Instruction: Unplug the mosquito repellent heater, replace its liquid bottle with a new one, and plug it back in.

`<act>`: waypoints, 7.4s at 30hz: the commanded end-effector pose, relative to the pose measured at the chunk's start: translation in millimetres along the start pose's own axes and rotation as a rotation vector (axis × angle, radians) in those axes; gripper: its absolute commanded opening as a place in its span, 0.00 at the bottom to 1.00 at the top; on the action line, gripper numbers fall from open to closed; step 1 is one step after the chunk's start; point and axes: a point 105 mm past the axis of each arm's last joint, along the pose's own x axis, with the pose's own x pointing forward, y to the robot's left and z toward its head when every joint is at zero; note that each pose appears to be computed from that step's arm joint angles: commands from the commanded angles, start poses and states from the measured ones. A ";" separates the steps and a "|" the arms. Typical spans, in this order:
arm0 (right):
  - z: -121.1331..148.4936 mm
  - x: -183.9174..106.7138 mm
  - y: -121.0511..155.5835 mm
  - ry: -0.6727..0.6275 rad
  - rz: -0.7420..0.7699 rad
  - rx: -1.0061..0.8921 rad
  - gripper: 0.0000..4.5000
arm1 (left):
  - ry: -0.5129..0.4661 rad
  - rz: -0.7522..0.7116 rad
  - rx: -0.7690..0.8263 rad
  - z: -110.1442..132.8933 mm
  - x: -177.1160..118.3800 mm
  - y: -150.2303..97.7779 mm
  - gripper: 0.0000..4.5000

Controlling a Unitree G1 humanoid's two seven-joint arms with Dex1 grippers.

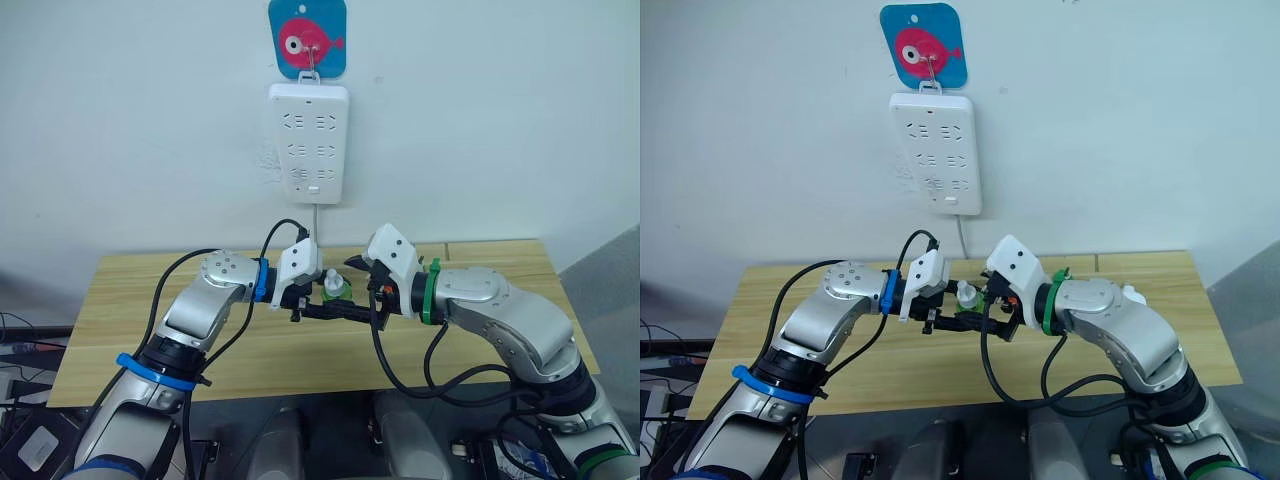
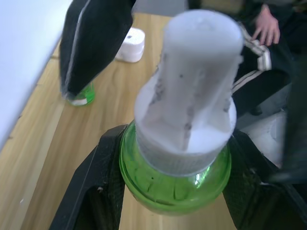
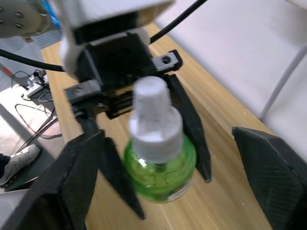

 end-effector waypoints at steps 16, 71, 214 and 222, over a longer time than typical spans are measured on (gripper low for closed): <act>22.8 -3.6 2.7 -0.126 0.008 -0.035 0.25 | -0.158 0.011 -0.008 20.8 -6.6 -1.9 0.51; 29.9 -59.4 -26.1 -0.084 0.187 -0.168 0.71 | -0.249 -0.034 -0.070 30.5 -7.7 -15.2 0.50; 8.2 -80.4 -2.1 -0.060 0.032 -0.100 0.96 | -0.331 0.161 -0.010 13.7 10.4 -18.4 0.50; 23.1 -44.5 6.1 -0.129 0.035 -0.112 0.96 | -0.332 0.158 -0.004 13.8 12.1 -18.4 0.50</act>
